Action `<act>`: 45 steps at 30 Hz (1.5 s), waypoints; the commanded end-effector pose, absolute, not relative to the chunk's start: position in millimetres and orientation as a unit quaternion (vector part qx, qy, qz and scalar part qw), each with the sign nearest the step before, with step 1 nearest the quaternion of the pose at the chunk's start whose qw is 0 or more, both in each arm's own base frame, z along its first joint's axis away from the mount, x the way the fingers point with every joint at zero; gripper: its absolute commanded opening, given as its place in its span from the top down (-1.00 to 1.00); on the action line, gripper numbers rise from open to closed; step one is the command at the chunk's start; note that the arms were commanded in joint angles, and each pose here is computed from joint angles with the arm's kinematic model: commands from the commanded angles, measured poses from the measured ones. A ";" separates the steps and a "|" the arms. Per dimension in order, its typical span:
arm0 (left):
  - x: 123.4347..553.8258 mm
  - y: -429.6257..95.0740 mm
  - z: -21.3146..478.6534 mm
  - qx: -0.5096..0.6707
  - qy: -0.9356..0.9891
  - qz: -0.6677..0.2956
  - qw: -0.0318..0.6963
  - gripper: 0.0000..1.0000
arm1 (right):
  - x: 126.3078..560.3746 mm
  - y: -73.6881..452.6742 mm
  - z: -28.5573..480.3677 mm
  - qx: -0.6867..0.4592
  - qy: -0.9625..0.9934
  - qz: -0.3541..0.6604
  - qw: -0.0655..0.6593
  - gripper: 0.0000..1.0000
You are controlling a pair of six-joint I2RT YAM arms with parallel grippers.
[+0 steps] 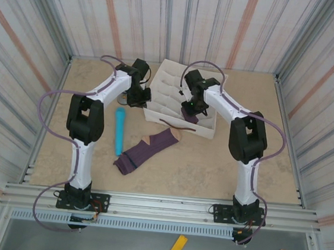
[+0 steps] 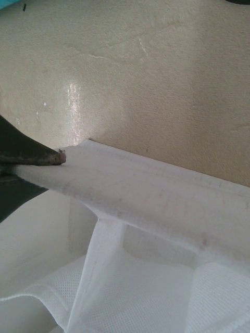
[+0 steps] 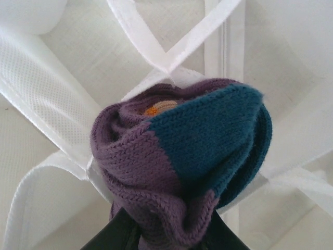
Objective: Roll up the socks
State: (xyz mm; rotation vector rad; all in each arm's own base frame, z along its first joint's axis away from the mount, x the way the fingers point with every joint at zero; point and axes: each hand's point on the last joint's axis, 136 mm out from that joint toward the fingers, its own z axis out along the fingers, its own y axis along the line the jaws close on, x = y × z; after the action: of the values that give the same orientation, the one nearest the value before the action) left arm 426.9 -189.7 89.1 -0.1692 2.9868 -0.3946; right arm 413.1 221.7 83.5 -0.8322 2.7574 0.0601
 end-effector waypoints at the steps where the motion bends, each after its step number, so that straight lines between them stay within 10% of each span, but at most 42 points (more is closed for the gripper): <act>1: 424.6 -177.8 65.1 -0.075 0.991 -0.102 0.033 1.00 | 382.9 211.1 40.8 -0.311 0.950 -0.012 0.023 1.00; 19: 427.2 -179.1 66.4 -0.072 0.992 -0.100 0.034 1.00 | 408.5 145.9 -4.2 -0.193 0.962 -0.191 -0.022 1.00; 33: 429.0 -189.1 72.0 -0.064 0.991 -0.113 0.038 1.00 | 358.5 222.9 16.0 -0.287 0.950 0.072 -0.105 0.96; 45: 429.5 -190.8 73.1 -0.066 0.990 -0.114 0.040 1.00 | 390.1 160.6 -24.9 -0.212 0.963 -0.134 -0.097 1.00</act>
State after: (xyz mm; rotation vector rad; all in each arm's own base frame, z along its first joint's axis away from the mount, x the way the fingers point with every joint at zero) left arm 430.5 -198.2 89.7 -0.1232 2.9865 -0.3907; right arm 426.3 212.2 45.4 -0.7437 3.0022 -0.0390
